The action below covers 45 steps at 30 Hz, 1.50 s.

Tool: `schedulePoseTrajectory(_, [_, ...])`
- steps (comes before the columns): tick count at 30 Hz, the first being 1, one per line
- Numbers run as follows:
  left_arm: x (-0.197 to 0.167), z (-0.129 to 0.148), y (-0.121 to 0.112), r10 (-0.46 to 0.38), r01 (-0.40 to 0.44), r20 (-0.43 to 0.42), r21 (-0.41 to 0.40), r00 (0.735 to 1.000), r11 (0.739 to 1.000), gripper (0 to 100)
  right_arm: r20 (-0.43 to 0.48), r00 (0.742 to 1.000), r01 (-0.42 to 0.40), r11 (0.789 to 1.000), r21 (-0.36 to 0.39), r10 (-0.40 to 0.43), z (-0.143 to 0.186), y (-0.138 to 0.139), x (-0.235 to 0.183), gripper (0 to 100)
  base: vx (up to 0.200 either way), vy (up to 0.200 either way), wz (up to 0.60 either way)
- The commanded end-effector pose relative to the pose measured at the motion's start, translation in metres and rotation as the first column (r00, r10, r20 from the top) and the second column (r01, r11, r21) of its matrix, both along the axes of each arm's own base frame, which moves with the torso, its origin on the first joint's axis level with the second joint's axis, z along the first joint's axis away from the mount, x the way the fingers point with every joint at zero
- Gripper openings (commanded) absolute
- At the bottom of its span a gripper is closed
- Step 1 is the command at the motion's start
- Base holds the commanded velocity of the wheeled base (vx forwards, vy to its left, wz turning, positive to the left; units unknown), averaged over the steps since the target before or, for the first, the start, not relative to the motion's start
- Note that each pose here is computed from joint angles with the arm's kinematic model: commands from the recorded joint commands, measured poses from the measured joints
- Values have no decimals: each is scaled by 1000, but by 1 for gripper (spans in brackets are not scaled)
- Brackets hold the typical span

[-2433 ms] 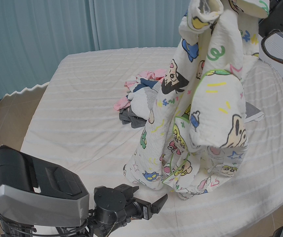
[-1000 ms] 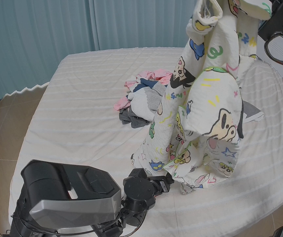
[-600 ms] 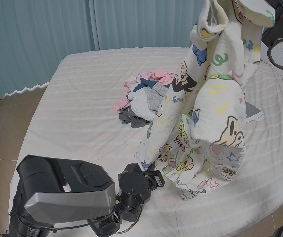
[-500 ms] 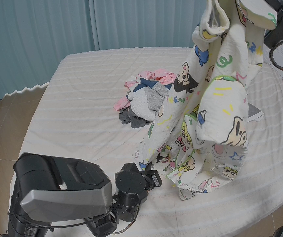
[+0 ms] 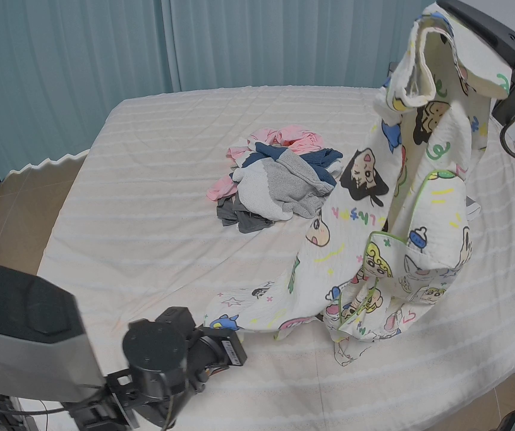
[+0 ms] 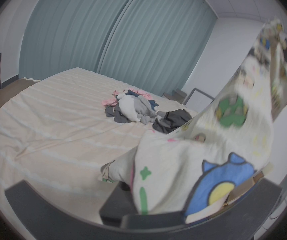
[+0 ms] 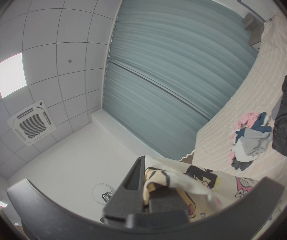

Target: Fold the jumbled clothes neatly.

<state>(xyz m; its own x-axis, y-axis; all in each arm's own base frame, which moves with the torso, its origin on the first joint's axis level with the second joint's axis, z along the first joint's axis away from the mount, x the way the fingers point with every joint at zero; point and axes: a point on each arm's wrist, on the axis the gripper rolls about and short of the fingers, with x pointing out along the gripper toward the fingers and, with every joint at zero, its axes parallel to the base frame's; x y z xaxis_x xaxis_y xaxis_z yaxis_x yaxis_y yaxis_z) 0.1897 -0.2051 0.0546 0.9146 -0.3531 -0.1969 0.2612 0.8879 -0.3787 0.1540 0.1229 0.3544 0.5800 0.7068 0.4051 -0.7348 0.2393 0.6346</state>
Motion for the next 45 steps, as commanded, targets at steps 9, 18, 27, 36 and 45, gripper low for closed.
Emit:
schedulePoseTrajectory(9, [-42, 94, 95, 26, 29, 240, -221, 970, 975, 0, -32, 989, 142, 990, -23, -143, -19, -35, -5, 0, 0, 0, 0])
schedulePoseTrajectory(18, [-38, 152, 127, 92, -17, 395, -188, 914, 982, 0, -36, 989, 141, 990, -26, -142, -26, -43, -20, 0, 0, 0, 0])
schedulePoseTrajectory(27, [-77, 214, 153, 115, -29, 430, -201, 896, 979, 0, -20, 992, 127, 992, -19, -127, -30, -51, -37, 0, 0, 0, 0])
schedulePoseTrajectory(36, [-98, 221, 164, 123, -36, 460, -193, 879, 981, 0, -1, 994, 109, 994, -14, -109, -26, -53, -40, 0, 0, 0, 0])
schedulePoseTrajectory(45, [-101, 214, 165, 121, -41, 450, -184, 885, 982, 0, 33, 997, 71, 997, -1, -71, -22, -57, -53, 0, -200, 0, 0])
